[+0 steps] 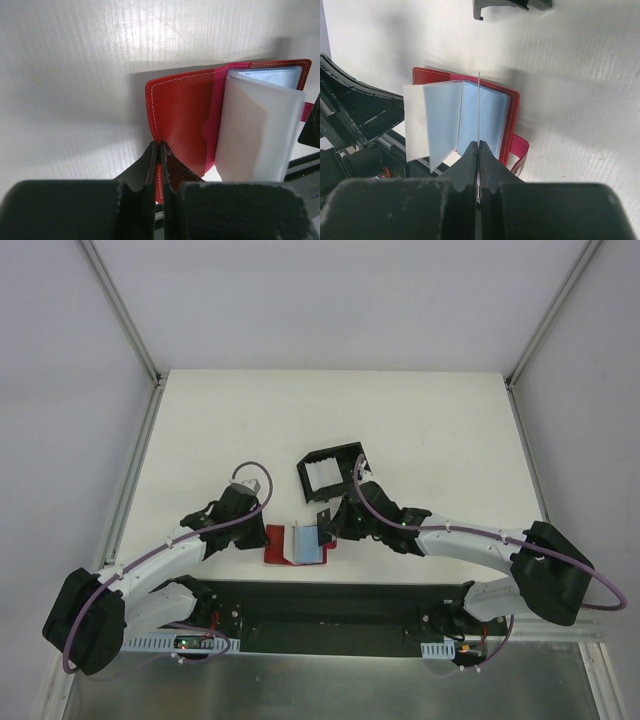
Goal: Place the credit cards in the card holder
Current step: Turn over the card slot in the card holder.
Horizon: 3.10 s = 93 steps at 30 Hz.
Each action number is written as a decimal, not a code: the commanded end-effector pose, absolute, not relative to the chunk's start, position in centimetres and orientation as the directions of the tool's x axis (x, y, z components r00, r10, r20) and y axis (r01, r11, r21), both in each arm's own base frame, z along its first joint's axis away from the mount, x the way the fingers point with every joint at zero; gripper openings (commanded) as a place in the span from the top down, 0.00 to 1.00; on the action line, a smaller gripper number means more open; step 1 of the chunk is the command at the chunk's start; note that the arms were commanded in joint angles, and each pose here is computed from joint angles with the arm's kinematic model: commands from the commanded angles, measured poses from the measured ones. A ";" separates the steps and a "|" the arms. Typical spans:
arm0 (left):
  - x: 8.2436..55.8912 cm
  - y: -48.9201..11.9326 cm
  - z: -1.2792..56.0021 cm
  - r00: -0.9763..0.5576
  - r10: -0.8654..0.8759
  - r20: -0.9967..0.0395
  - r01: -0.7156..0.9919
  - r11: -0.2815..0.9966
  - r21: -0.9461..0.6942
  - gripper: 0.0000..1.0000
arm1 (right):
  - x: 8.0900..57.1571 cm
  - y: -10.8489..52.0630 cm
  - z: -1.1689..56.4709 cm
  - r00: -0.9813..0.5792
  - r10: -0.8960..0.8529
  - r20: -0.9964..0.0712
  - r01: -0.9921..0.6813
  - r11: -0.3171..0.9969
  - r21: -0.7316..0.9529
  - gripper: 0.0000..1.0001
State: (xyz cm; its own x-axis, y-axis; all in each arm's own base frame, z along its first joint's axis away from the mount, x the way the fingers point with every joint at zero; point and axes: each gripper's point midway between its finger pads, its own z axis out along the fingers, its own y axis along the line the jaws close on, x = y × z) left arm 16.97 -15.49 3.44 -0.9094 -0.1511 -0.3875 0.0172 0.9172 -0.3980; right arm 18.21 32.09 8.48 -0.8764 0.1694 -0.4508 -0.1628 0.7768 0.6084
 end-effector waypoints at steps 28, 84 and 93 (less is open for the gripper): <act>16.2 -14.8 2.5 -0.925 -0.147 -0.351 -0.013 0.934 -0.357 1.00 | 16.6 31.2 5.8 -0.912 0.170 -0.374 -0.098 0.794 0.600 1.00; 16.6 -16.9 2.1 -0.925 -0.198 -0.324 -0.028 0.887 -0.461 1.00 | 14.9 38.7 9.8 -0.931 -0.020 -0.364 -0.286 0.660 0.695 1.00; 16.4 -16.8 1.7 -0.924 -0.208 -0.322 -0.038 0.885 -0.465 1.00 | 15.5 36.2 7.7 -0.927 0.020 -0.374 -0.235 0.747 0.622 1.00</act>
State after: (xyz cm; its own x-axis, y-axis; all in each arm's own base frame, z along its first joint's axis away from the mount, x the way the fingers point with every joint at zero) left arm 17.01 -16.62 2.20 -0.9168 -0.2084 -0.3406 -0.0333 0.8899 -0.4550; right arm 14.94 37.17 7.49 -0.9411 -0.0122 -0.3379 -0.2419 0.7226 0.6476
